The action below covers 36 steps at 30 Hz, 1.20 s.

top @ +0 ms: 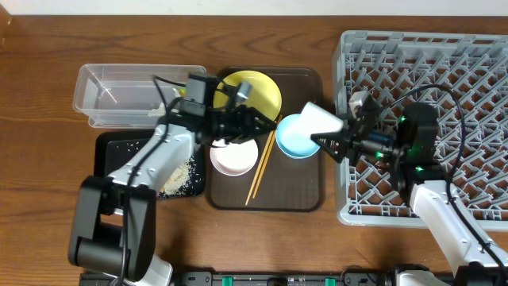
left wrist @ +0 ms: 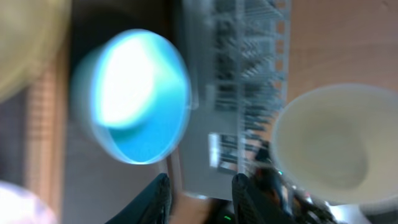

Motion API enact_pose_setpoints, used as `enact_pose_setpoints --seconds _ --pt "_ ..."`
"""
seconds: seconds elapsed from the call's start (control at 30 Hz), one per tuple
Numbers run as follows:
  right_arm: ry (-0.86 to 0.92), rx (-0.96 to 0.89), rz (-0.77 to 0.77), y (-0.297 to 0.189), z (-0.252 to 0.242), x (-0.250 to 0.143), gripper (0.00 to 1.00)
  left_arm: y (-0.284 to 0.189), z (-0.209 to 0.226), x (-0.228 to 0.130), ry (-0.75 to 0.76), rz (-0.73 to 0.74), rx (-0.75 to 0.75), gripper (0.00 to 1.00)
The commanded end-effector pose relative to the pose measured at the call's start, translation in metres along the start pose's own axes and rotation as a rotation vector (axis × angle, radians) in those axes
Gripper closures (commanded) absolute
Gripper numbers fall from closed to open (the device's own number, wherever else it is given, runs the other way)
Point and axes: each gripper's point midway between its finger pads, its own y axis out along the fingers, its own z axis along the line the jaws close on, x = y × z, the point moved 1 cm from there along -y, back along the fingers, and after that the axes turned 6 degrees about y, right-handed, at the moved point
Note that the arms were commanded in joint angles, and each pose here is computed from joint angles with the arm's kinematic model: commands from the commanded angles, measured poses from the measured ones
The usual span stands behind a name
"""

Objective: Sort waste into correct bins and load items into the dishwasher rack
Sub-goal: 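Carry the cup with the right gripper and place it in the rack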

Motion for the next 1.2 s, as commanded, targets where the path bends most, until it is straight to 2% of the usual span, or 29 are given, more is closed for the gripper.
enact_pose_setpoints --seconds 0.0,0.27,0.4,0.53,0.87,1.17 --pt "0.010 -0.090 -0.028 -0.009 -0.017 0.008 0.60 -0.019 0.016 0.013 0.113 -0.061 0.093 0.65" --pt "0.066 -0.255 -0.052 -0.036 -0.027 0.024 0.66 -0.059 0.023 0.007 0.186 -0.105 0.307 0.65" --pt "0.167 -0.442 -0.014 -0.060 -0.041 0.023 0.84 -0.076 0.020 0.002 0.198 -0.131 0.403 0.65" --pt "0.243 -0.650 0.028 -0.090 -0.053 0.025 0.99 -0.083 0.008 0.002 0.222 -0.154 0.399 0.64" --pt "0.321 -1.094 0.177 -0.167 -0.055 0.024 0.99 -0.089 0.012 0.001 0.218 -0.166 0.450 0.65" --pt "0.483 -1.227 0.283 -0.206 -0.067 0.013 0.99 -0.091 0.014 0.002 0.212 -0.170 0.464 0.65"
